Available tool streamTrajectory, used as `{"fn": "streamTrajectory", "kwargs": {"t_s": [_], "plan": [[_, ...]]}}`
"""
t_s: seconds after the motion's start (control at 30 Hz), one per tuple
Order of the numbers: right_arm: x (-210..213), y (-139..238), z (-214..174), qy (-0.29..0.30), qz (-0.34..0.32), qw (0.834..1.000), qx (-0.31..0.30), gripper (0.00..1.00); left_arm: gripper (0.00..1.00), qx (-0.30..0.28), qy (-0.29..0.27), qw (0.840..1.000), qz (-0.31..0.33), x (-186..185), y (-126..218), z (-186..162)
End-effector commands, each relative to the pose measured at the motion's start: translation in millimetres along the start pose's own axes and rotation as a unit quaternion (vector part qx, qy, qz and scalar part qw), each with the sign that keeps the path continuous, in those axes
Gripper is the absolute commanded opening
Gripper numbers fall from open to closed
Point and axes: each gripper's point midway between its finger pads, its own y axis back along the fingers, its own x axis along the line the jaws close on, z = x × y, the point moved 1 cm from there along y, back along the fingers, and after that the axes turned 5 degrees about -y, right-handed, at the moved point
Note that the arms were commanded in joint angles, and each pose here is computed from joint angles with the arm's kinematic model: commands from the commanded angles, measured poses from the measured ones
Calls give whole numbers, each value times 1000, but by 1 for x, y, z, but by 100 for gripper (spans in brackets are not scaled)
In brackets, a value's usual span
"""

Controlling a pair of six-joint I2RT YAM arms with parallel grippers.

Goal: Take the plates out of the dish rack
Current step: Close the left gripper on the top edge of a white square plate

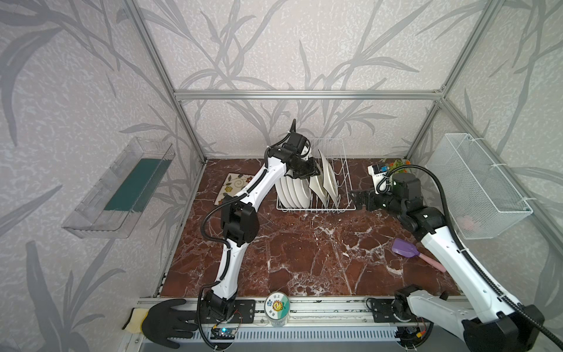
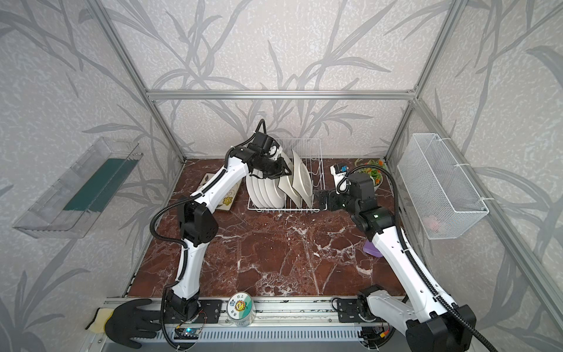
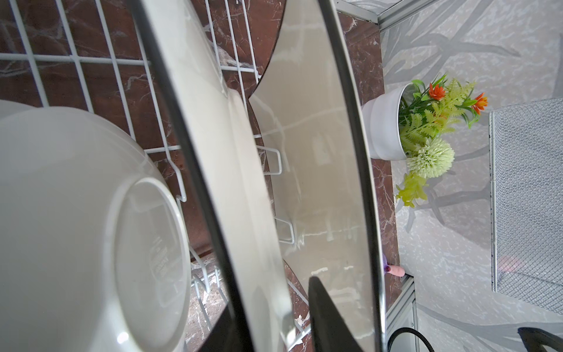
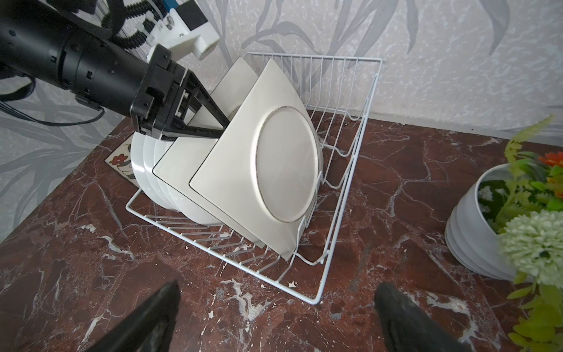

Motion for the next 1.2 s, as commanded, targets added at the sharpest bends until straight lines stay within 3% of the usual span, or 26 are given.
{"fn": "streamTrajectory", "kwargs": {"t_s": [0.0,0.57,0.93,1.07,1.17], "plan": [[1,2,5,1,4,1000,-12,99,32,-3,-1,1000,3,-1,-5,3],[0,2,5,-2,6,1000,-14,99,21,-4,7,1000,0,-2,-9,6],[-1,4,6,-1,3,1000,-14,99,9,-8,17,1000,-19,-8,-10,9],[-1,3,7,-2,4,1000,-14,99,0,-15,16,999,-26,-13,-7,13],[-1,2,6,-5,5,1000,-14,99,0,-21,15,999,-29,-16,-4,15]]}}
